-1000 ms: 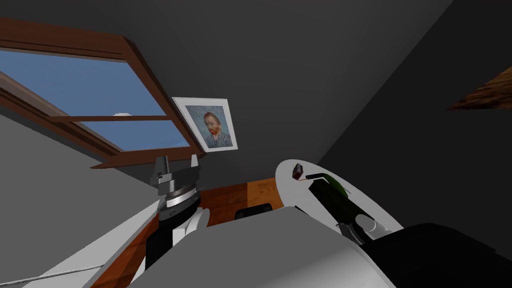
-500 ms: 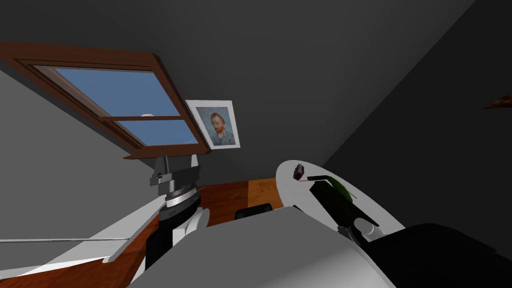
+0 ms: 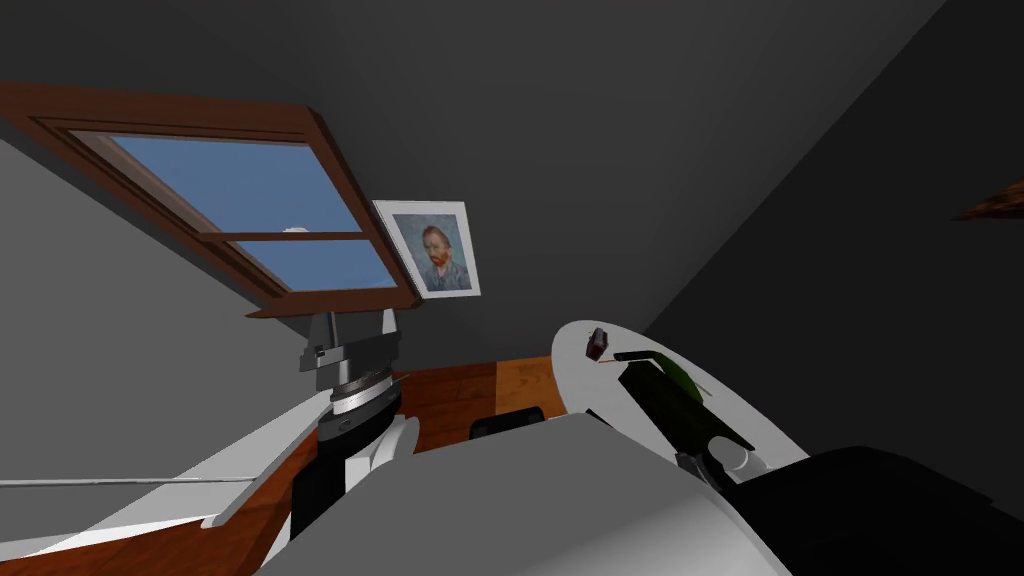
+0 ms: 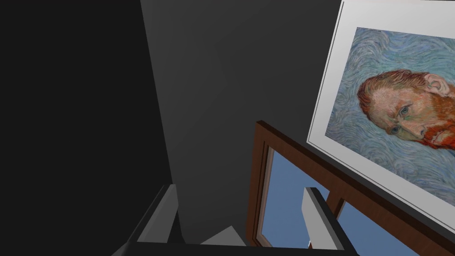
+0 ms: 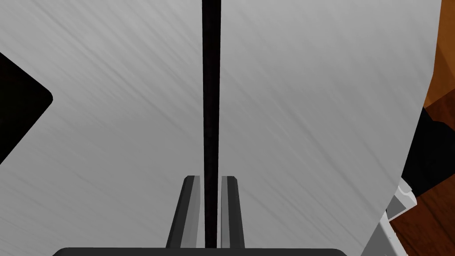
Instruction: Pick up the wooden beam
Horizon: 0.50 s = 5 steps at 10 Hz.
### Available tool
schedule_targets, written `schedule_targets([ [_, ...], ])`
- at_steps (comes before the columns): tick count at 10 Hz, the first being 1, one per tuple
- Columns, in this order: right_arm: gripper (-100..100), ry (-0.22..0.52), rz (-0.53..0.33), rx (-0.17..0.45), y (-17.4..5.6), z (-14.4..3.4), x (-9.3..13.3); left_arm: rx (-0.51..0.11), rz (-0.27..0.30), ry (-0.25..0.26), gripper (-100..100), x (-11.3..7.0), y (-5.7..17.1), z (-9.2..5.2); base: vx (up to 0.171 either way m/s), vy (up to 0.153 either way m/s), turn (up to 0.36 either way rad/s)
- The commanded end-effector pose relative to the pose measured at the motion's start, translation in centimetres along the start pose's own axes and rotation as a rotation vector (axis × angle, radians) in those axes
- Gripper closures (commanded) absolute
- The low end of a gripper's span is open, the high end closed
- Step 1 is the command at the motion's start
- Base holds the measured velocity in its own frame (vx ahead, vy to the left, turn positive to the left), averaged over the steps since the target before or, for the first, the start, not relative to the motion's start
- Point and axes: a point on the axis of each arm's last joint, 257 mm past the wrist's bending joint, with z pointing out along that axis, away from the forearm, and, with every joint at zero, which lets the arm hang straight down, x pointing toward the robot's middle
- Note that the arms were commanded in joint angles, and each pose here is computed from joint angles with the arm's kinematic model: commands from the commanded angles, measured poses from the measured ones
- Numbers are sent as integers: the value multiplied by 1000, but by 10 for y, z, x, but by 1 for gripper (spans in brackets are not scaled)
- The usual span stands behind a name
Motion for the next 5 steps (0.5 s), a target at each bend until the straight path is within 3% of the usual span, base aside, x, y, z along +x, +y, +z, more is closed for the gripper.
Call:
schedule_targets([
  [1, 100, 1, -26, 2, -8, -7, 2, 0, 0, 0, 0, 0, 0, 0, 75, 26, -188],
  [3, 100, 2, -68, 3, -20, -20, 4, 0, 0, 0, 0, 0, 0, 0, 95, 61, -261],
  [4, 100, 3, -54, 5, -16, -16, 4, 0, 0, 0, 0, 0, 0, 0, 37, 33, -41],
  [5, 0, 4, -58, 2, -16, -17, 4, 0, 0, 0, 0, 0, 0, 0, 6, 7, 6],
])
